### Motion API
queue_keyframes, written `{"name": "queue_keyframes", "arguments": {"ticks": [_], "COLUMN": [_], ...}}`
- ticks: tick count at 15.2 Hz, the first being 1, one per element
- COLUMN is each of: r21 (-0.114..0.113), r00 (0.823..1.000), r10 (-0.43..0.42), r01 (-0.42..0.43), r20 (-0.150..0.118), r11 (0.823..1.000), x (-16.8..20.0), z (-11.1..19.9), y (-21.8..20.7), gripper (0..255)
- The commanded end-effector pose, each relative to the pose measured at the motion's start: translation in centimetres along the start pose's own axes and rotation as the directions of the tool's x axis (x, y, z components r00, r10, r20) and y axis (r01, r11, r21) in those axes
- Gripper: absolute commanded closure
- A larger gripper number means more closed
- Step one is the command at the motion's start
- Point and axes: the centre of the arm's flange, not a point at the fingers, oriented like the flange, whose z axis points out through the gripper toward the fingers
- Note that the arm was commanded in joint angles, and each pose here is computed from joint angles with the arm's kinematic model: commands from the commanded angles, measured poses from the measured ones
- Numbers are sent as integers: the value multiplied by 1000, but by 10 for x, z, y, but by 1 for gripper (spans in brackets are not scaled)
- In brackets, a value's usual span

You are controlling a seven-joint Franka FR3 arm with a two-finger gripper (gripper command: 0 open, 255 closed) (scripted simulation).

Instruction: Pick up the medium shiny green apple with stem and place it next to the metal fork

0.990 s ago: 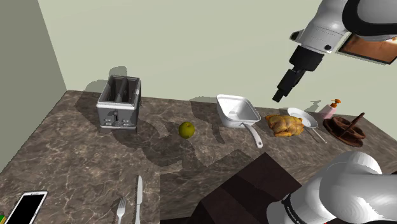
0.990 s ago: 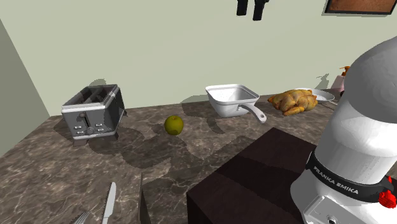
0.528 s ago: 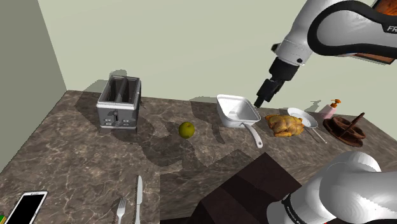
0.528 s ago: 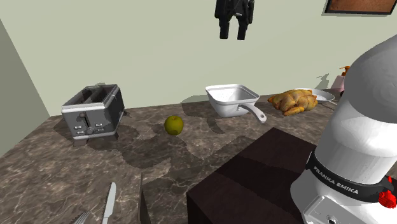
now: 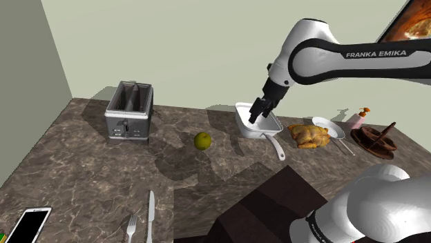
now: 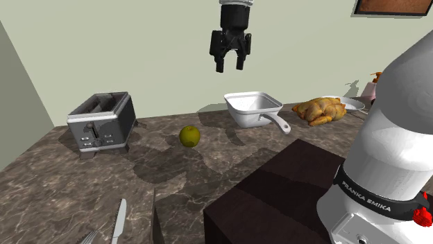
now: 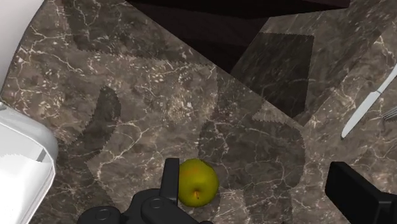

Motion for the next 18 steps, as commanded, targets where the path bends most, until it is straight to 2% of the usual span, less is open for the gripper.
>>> {"name": "queue_keyframes", "arguments": {"ticks": [1,18], "r21": [-4,-31], "r00": [1000,994], "r10": [8,76], "r01": [-8,-79], "r20": [-10,-77], "r11": [1000,996], "x": [16,156], "z": [22,190], "y": [1,-1], "gripper": [0,0]}}
